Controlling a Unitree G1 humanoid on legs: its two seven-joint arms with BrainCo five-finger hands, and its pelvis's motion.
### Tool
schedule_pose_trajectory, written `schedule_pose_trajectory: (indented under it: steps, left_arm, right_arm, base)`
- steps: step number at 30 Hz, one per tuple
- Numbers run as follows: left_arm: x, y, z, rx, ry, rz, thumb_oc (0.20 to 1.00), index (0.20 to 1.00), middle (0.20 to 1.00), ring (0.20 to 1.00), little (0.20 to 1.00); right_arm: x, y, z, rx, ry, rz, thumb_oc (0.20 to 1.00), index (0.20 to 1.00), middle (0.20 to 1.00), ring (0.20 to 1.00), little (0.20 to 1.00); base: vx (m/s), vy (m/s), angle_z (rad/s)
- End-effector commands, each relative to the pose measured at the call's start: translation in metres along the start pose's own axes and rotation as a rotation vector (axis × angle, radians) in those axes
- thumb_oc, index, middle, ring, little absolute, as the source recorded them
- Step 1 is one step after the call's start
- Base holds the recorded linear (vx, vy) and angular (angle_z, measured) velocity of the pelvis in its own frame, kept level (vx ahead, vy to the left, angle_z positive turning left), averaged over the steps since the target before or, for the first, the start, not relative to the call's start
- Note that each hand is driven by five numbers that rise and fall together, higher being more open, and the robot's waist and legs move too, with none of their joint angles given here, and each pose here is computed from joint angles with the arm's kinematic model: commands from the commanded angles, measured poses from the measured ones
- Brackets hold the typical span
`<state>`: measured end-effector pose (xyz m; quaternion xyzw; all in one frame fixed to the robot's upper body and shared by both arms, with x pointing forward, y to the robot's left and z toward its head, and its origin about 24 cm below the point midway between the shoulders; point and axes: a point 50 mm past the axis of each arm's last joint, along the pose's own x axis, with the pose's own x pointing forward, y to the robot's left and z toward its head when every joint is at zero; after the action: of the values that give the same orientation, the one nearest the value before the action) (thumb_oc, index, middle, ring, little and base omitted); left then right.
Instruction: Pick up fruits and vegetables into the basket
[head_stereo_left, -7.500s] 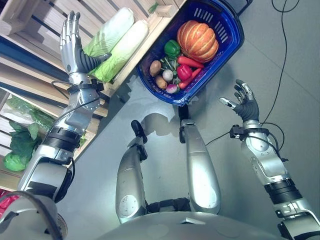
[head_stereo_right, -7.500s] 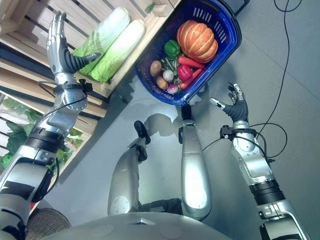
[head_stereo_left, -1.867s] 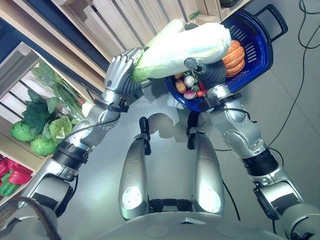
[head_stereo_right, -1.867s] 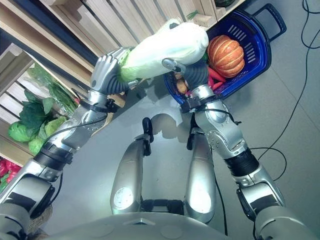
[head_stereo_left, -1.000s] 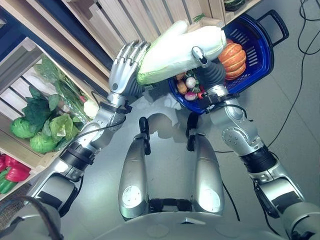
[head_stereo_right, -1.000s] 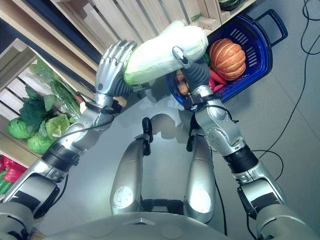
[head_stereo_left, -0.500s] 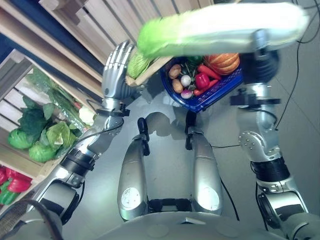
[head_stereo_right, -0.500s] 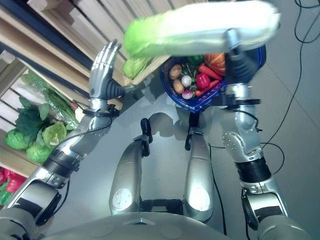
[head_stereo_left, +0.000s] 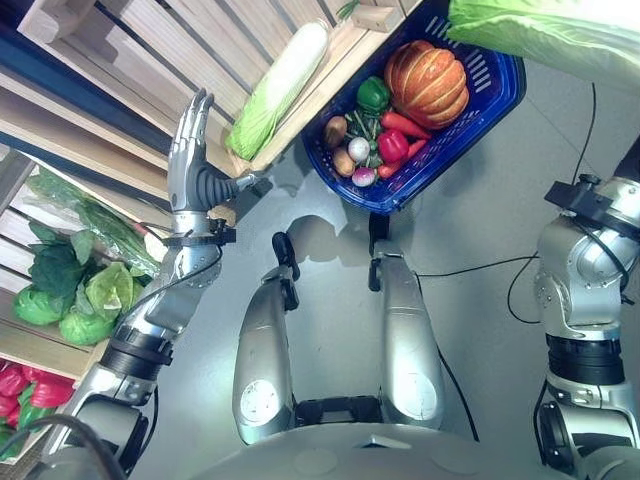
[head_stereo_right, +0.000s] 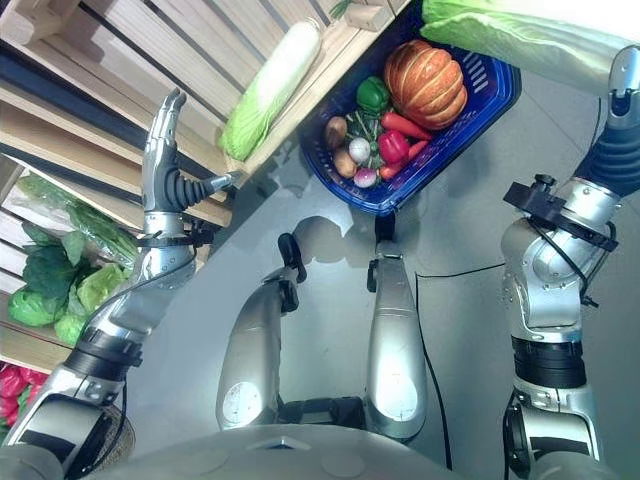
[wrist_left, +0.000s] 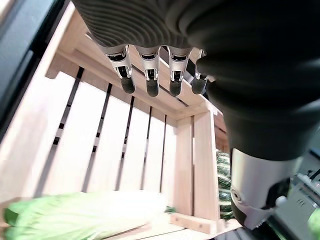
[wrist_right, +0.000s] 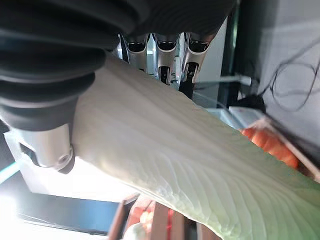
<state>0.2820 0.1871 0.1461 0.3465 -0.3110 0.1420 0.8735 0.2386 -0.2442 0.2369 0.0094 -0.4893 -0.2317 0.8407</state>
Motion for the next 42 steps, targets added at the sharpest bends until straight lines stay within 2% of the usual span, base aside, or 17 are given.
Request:
schedule_pose_trajectory:
  steps: [1,7,11,17,28,35,36,37,42]
  left_arm:
    - [0.01,0.021,0.022,-0.087,-0.104,0.106,1.0,1.0,1.0,1.0,1.0]
    - [0.027,0.025,0.035,-0.139,-0.15,0.153,1.0,1.0,1.0,1.0,1.0]
    - [0.04,0.027,0.044,-0.165,-0.178,0.178,1.0,1.0,1.0,1.0,1.0]
    - [0.065,0.027,0.06,-0.2,-0.224,0.221,1.0,1.0,1.0,1.0,1.0]
    - [0.091,0.023,0.075,-0.201,-0.256,0.213,1.0,1.0,1.0,1.0,1.0]
    - [0.107,0.019,0.084,-0.174,-0.266,0.184,1.0,1.0,1.0,1.0,1.0]
    - [0.108,0.018,0.085,-0.164,-0.271,0.176,1.0,1.0,1.0,1.0,1.0]
    - [0.111,0.017,0.088,-0.156,-0.278,0.168,1.0,1.0,1.0,1.0,1.0]
    - [0.121,0.017,0.095,-0.119,-0.284,0.123,1.0,1.0,1.0,1.0,1.0]
  right_arm:
    - [0.015,-0.003,0.019,-0.048,-0.108,-0.002,0.2,0.2,0.2,0.2,0.2]
    - [0.013,0.008,-0.019,-0.226,0.051,0.042,0.2,0.2,0.2,0.2,0.2]
    - [0.013,0.014,-0.038,-0.267,0.138,0.058,0.2,0.2,0.2,0.2,0.2]
    - [0.011,0.025,-0.083,-0.235,0.414,0.13,0.2,0.2,0.2,0.2,0.2]
    - [0.008,0.019,-0.131,-0.295,0.655,0.132,0.2,0.2,0.2,0.2,0.2]
    - [0.006,0.011,-0.153,-0.205,0.831,0.077,0.2,0.2,0.2,0.2,0.2]
    - [0.004,0.011,-0.156,-0.2,0.865,0.075,0.501,0.501,0.501,0.501,0.501]
    - [0.003,0.009,-0.161,-0.211,0.905,0.075,1.0,1.0,1.0,1.0,1.0]
    - [0.015,0.012,-0.16,-0.248,0.901,0.108,1.0,1.0,1.0,1.0,1.0]
  base:
    - [-0.02,-0.049,-0.02]
    - [-0.01,-0.043,0.02]
    - [0.0,-0.033,0.05]
    - [0.04,-0.011,0.09]
    - [0.02,-0.01,0.06]
    - [0.0,0.0,0.0]
    - [0.0,0.0,0.0]
    - [0.0,0.0,0.0]
    - [-0.01,-0.04,0.01]
